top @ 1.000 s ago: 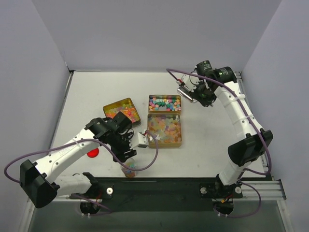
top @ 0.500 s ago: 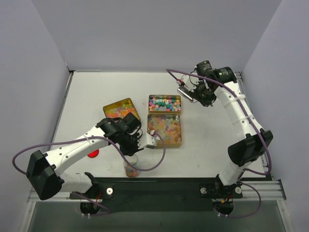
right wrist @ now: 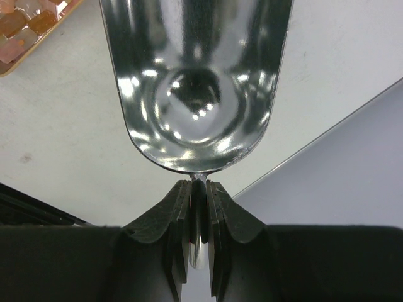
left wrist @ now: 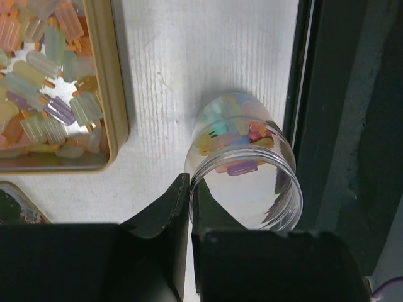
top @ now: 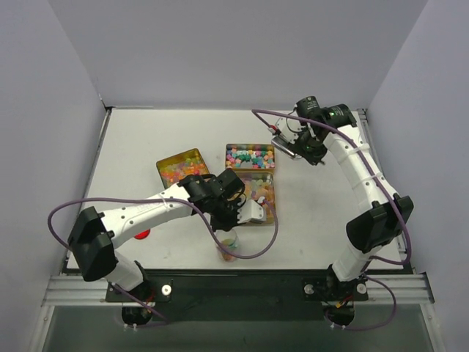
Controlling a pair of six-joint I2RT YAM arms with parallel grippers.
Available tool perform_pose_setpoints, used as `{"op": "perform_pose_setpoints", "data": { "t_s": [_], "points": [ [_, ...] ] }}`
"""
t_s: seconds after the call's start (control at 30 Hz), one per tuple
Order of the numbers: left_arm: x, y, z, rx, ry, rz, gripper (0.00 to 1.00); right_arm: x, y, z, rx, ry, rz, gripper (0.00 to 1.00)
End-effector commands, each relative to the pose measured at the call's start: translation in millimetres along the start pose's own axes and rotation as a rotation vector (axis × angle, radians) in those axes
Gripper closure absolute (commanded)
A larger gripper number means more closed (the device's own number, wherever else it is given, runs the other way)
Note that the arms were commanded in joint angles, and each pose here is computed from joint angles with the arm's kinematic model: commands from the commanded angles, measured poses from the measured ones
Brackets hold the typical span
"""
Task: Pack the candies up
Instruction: Move the packing bottle to the center of the board.
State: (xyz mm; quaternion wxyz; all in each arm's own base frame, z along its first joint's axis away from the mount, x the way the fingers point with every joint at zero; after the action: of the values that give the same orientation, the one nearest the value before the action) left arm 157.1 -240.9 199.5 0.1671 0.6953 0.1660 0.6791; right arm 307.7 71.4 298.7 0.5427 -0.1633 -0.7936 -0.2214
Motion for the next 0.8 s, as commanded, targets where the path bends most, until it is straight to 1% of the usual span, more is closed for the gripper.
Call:
{"op": "perform_pose_setpoints", "data": {
  "t_s": [0.0, 0.1, 0.13, 0.17, 0.2, 0.27, 0.33, 0.37, 0.4, 0.5, 0.57, 0.6, 0.63, 0.67, 0.7, 0.73, 0.77],
  "points": [
    [-5, 32, 9, -0.003, 0.070, -0.075, 0.97, 17, -13, 0, -0.012, -0.040, 0.001, 1.00],
    [-6, 39, 11, 0.007, 0.108, -0.086, 0.96, 16, -17, 0, -0.019, -0.037, 0.006, 1.00],
    [-5, 40, 12, 0.009, 0.114, -0.086, 0.79, 16, -17, 0, -0.024, -0.035, 0.005, 1.00],
    [-5, 40, 11, 0.010, 0.113, -0.083, 0.67, 15, -19, 0, -0.025, -0.030, 0.011, 1.00],
    [-5, 41, 11, 0.016, 0.118, -0.082, 0.57, 15, -20, 0, -0.029, -0.030, 0.010, 1.00],
    [0, 41, 10, 0.012, 0.120, -0.088, 0.46, 13, -20, -2, -0.035, -0.025, 0.011, 1.00],
    [5, 41, 9, -0.002, 0.122, -0.086, 0.42, 13, -21, -4, -0.046, -0.027, 0.008, 1.00],
    [13, 43, 9, -0.020, 0.132, -0.099, 0.39, 14, -21, -5, -0.048, -0.029, 0.006, 1.00],
    [21, 45, 11, -0.027, 0.147, -0.114, 0.38, 14, -21, -6, -0.051, -0.028, 0.006, 1.00],
    [56, 60, 13, -0.071, 0.220, -0.204, 0.30, 13, -22, -6, -0.059, -0.018, 0.002, 1.00],
    [79, 67, 18, -0.088, 0.275, -0.263, 0.27, 14, -22, -5, -0.064, -0.010, -0.010, 1.00],
    [94, 74, 25, -0.080, 0.316, -0.321, 0.24, 17, -21, -6, -0.066, -0.018, -0.021, 1.00],
    [109, 70, 38, -0.034, 0.342, -0.374, 0.24, 18, -19, -3, -0.064, 0.007, -0.043, 1.00],
    [120, 71, 45, 0.046, 0.357, -0.435, 0.24, 19, -18, -3, -0.061, 0.013, -0.054, 1.00],
    [136, 75, 61, 0.106, 0.412, -0.537, 0.24, 23, -17, -4, -0.060, 0.013, -0.072, 1.00],
    [153, 63, 82, 0.203, 0.447, -0.613, 0.24, 23, -14, -1, -0.059, 0.045, -0.098, 1.00],
    [166, 64, 97, 0.340, 0.467, -0.729, 0.27, 27, -12, 0, -0.057, 0.063, -0.120, 1.00]
  ]
}}
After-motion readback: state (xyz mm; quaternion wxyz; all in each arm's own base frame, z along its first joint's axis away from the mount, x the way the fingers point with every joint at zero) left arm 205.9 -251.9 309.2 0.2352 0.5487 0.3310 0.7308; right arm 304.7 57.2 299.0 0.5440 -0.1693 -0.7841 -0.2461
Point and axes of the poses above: each gripper's point midway between its finger pads, its own x axis back along the fingers, its own z axis along the line the jaws close on, y = z × x, the point moved 8 cm from there along x, back along the fingers
